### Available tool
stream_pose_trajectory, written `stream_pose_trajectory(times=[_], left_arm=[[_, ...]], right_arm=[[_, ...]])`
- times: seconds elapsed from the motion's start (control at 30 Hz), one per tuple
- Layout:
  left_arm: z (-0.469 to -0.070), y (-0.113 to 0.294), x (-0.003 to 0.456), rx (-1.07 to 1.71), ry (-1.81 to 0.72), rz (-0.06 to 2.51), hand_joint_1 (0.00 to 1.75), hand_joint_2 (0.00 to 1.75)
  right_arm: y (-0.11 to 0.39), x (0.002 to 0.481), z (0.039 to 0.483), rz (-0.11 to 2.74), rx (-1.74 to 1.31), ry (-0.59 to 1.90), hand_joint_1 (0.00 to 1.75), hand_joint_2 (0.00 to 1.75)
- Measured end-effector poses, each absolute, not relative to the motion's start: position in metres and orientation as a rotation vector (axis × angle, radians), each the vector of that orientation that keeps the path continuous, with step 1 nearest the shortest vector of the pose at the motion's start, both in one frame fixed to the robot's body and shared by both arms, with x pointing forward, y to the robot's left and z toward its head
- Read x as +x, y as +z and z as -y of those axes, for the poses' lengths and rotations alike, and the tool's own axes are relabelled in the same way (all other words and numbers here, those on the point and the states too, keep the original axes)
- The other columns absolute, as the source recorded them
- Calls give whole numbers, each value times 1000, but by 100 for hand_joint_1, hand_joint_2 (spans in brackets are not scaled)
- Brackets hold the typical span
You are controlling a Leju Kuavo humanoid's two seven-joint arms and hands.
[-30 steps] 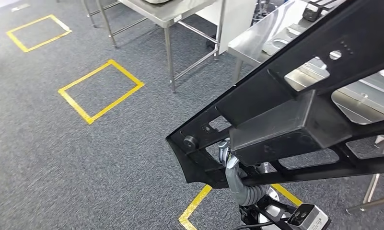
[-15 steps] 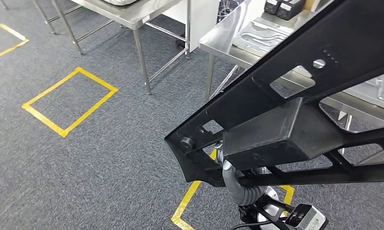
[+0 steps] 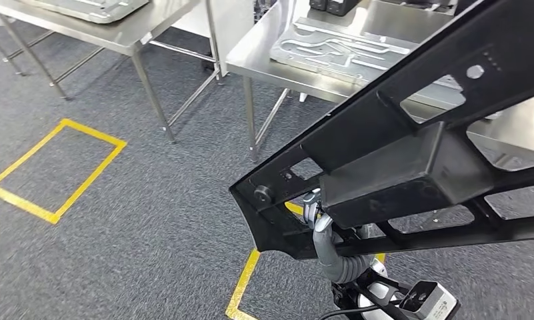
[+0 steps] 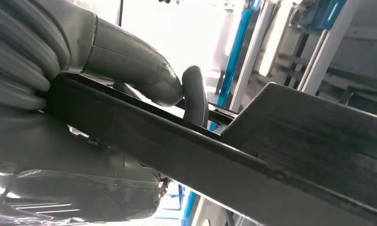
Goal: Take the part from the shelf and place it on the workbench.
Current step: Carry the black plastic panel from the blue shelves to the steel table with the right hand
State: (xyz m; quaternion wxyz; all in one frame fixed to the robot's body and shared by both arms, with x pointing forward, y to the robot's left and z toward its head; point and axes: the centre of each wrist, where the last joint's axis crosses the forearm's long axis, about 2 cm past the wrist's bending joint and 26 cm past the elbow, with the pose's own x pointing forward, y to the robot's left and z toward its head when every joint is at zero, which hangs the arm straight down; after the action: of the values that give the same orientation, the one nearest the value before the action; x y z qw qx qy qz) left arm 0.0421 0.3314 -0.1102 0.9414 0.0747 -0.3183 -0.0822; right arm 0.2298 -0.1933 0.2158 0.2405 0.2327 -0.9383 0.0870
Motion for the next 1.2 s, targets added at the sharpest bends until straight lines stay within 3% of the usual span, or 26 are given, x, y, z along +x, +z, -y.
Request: stream_pose_trajectory(times=[1.2], left_arm=[[-332,-110,44,143,-154,610,0,175]], right_arm=[[217,229,191,2556,643,226,175,175]])
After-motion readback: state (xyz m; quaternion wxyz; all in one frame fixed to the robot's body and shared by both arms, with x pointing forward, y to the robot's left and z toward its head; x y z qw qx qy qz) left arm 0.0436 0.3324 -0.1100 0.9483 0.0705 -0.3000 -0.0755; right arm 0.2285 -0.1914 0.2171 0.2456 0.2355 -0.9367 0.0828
